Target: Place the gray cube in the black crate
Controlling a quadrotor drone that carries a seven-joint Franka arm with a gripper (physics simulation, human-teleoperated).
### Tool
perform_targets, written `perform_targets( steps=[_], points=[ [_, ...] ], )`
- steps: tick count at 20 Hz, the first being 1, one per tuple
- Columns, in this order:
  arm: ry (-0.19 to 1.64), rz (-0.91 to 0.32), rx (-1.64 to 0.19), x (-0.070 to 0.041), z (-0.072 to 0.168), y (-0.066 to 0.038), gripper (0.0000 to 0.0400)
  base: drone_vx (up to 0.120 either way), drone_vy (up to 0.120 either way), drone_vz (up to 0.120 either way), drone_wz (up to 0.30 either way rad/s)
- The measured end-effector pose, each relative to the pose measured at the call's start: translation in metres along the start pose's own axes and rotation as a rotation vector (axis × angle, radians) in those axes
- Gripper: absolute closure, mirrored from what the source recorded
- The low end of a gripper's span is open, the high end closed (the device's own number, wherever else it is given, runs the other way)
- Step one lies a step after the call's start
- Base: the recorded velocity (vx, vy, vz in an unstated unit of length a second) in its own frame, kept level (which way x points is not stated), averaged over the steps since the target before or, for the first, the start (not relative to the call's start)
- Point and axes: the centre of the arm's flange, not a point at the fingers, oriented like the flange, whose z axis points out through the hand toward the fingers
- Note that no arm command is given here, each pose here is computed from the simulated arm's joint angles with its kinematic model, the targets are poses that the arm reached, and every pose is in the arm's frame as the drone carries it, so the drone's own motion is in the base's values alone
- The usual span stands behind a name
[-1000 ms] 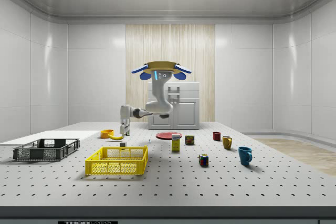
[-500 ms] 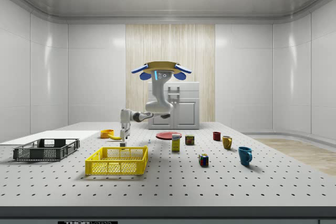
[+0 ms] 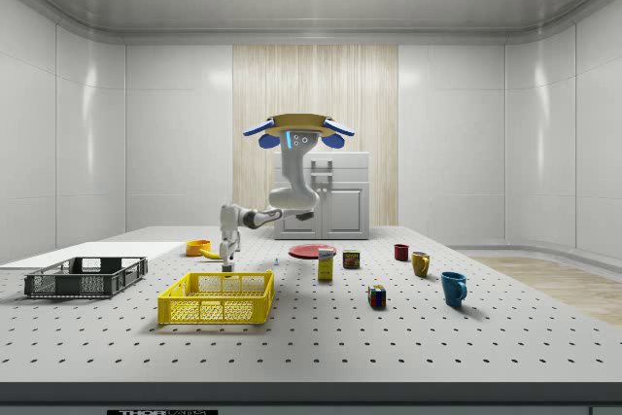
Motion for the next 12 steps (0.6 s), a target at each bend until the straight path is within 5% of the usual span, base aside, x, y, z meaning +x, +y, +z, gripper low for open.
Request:
perform_targets(
  steps=[12],
  points=[
    [0.0,0.0,0.0,-0.001,0.017,-0.005,0.0,0.0,0.0,0.0,0.0]
  ],
)
